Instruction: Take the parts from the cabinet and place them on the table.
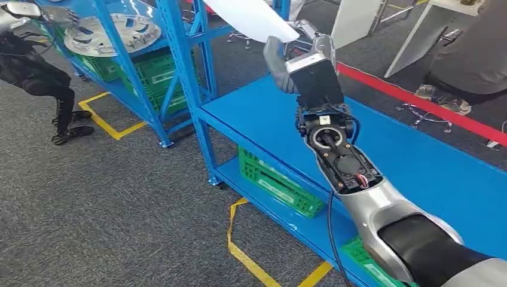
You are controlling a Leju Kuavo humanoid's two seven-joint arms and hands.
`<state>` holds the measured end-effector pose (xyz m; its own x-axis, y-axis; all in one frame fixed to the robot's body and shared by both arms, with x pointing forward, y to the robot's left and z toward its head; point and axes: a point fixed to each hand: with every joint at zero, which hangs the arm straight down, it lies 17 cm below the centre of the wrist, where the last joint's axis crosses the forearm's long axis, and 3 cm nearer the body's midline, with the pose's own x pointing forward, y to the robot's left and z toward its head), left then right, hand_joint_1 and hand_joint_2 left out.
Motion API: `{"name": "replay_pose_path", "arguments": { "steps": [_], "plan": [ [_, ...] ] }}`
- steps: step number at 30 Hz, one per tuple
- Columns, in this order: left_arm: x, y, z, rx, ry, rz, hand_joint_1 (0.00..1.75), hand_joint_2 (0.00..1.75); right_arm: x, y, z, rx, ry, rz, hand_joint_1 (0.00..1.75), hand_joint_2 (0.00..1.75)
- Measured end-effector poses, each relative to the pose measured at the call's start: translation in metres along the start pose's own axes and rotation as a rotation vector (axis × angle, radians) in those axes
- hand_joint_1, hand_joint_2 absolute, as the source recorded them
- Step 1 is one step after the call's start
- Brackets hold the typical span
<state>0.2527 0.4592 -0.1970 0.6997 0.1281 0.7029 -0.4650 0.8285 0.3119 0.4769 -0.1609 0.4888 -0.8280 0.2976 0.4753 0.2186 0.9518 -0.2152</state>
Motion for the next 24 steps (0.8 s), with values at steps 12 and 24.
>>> {"name": "replay_pose_path", "arguments": {
  "steps": [12, 24],
  "plan": [
    [0.0, 0.0, 0.0, 0.0, -0.001, -0.009, 0.0, 0.0, -0.01, 0.009, 0.004, 0.013, 0.114, -0.315, 1.75, 1.75],
    [-0.002, 0.0, 0.0, -0.003, 0.009, -0.013, 0.0, 0.0, -0.003, 0.006, 0.006, 0.039, 0.114, -0.479, 1.75, 1.75]
  ]
}}
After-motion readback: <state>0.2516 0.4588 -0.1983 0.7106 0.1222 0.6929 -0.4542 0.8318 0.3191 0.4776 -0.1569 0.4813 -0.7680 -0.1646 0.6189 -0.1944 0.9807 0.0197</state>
